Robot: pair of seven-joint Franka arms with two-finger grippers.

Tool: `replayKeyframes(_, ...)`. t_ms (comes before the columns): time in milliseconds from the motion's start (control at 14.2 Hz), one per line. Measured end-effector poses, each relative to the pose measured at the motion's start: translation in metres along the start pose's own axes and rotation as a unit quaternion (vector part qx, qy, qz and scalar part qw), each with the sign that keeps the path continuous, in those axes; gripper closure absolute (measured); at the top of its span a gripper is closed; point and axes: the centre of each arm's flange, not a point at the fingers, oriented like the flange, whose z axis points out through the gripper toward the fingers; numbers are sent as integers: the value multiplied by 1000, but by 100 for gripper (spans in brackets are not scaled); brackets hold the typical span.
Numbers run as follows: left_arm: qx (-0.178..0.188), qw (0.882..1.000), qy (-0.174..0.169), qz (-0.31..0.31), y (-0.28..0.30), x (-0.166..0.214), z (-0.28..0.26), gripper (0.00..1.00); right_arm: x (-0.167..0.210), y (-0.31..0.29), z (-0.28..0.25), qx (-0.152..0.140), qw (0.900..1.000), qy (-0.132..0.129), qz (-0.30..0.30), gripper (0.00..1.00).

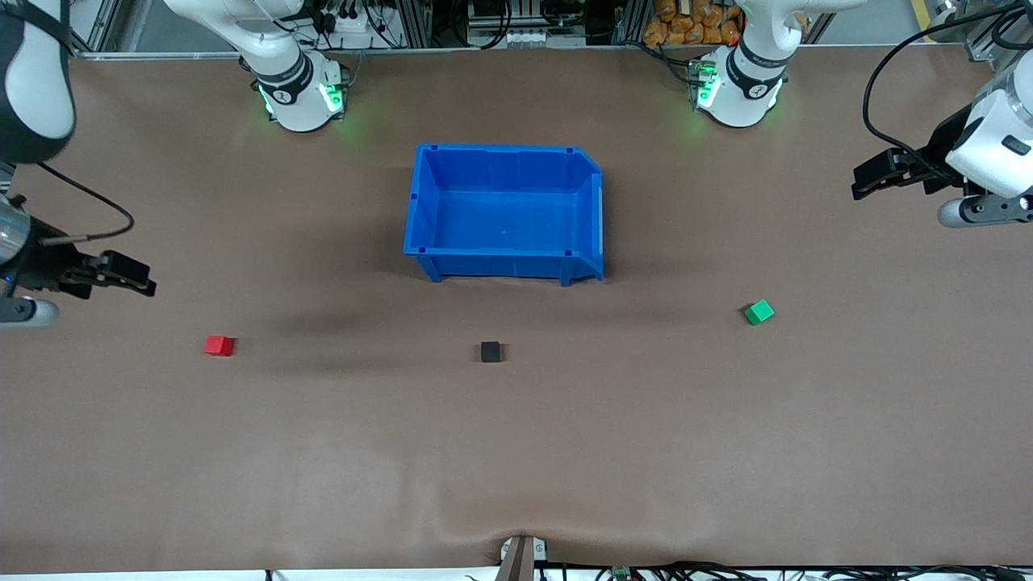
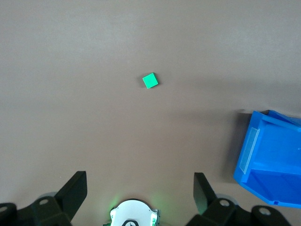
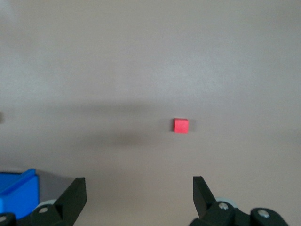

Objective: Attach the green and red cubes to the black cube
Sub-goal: 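Grasp the red cube with the right gripper while the left gripper grasps the green cube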

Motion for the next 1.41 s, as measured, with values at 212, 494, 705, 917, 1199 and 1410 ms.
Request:
replayKeyframes(212, 1, 1000, -10, 0, 1, 10, 13, 0, 2, 2, 32, -2, 1000, 0, 0, 0)
replayKeyframes(494, -1, 1000, -14, -2, 3, 40, 51, 0, 0, 7, 83, -7, 1000, 20, 4, 0)
replayKeyframes(705, -1, 1000, -19, -4, 6, 56, 82, 0, -6, 14, 150, -14, 999, 40, -4, 0)
replayKeyframes(917, 0, 999, -30, -15, 8, 66, 104, 0, -14, 39, 223, -23, 999, 37, -20, 0)
replayKeyframes(1199, -1, 999, -31, -18, 9, 80, 141, 0, -15, 66, 298, -33, 999, 38, -16, 0)
replayKeyframes(1410, -1, 999, -35, -23, 4, 86, 165, 0, -16, 73, 334, -36, 999, 32, -12, 0)
